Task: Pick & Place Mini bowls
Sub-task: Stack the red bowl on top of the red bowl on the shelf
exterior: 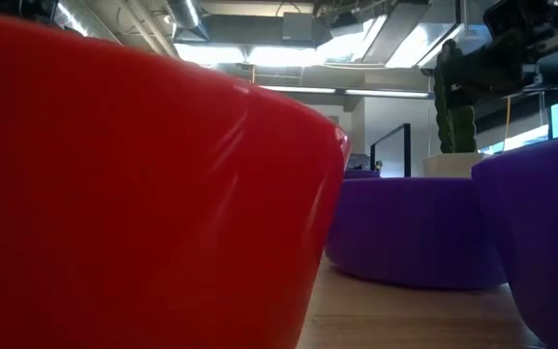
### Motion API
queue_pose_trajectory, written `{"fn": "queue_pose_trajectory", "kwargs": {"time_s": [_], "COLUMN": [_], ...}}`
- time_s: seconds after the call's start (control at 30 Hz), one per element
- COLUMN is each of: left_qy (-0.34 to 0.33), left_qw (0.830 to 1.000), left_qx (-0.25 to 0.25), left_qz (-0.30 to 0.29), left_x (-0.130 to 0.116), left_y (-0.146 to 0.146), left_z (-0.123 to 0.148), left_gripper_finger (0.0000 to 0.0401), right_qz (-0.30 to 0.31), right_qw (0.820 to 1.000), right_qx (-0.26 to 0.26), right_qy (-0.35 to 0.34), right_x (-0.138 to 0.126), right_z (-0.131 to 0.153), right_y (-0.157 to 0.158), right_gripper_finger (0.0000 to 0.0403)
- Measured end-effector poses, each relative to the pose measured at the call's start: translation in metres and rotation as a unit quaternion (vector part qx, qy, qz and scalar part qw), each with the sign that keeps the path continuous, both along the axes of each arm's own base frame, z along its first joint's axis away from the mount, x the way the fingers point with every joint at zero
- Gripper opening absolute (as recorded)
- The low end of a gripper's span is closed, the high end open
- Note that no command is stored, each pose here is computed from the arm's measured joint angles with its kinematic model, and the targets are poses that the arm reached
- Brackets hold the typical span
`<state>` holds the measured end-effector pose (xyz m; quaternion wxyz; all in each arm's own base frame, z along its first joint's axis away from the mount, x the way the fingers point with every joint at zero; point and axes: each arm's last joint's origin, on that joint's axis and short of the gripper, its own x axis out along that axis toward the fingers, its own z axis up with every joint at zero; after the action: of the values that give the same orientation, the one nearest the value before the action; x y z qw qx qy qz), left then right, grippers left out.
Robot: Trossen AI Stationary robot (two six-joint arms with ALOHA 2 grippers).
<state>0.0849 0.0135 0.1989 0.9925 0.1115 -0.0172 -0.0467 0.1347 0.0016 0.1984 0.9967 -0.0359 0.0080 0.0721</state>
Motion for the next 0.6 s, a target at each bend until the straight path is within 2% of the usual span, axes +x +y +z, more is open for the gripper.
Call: {"fn": "queue_pose_trajectory", "kwargs": {"time_s": [0.17,0.6], "left_qy": [0.001,-0.016], "left_qw": [1.000,1.000], "left_qx": [-0.011,-0.023], "left_qz": [0.000,-0.001], "left_x": [0.0000,-0.0002], "left_y": [0.0000,-0.0001], "left_z": [0.0000,0.0037], "left_gripper_finger": [0.0002,0.0009], "right_qz": [-0.044,-0.044], "right_qw": [0.999,0.999], "right_qx": [0.018,0.019], "right_qy": [-0.001,0.014], "right_x": [0.0003,0.0002], "right_z": [0.0005,-0.0023], "right_y": [-0.0025,-0.0025], "right_gripper_finger": [0.0010,0.0010]}}
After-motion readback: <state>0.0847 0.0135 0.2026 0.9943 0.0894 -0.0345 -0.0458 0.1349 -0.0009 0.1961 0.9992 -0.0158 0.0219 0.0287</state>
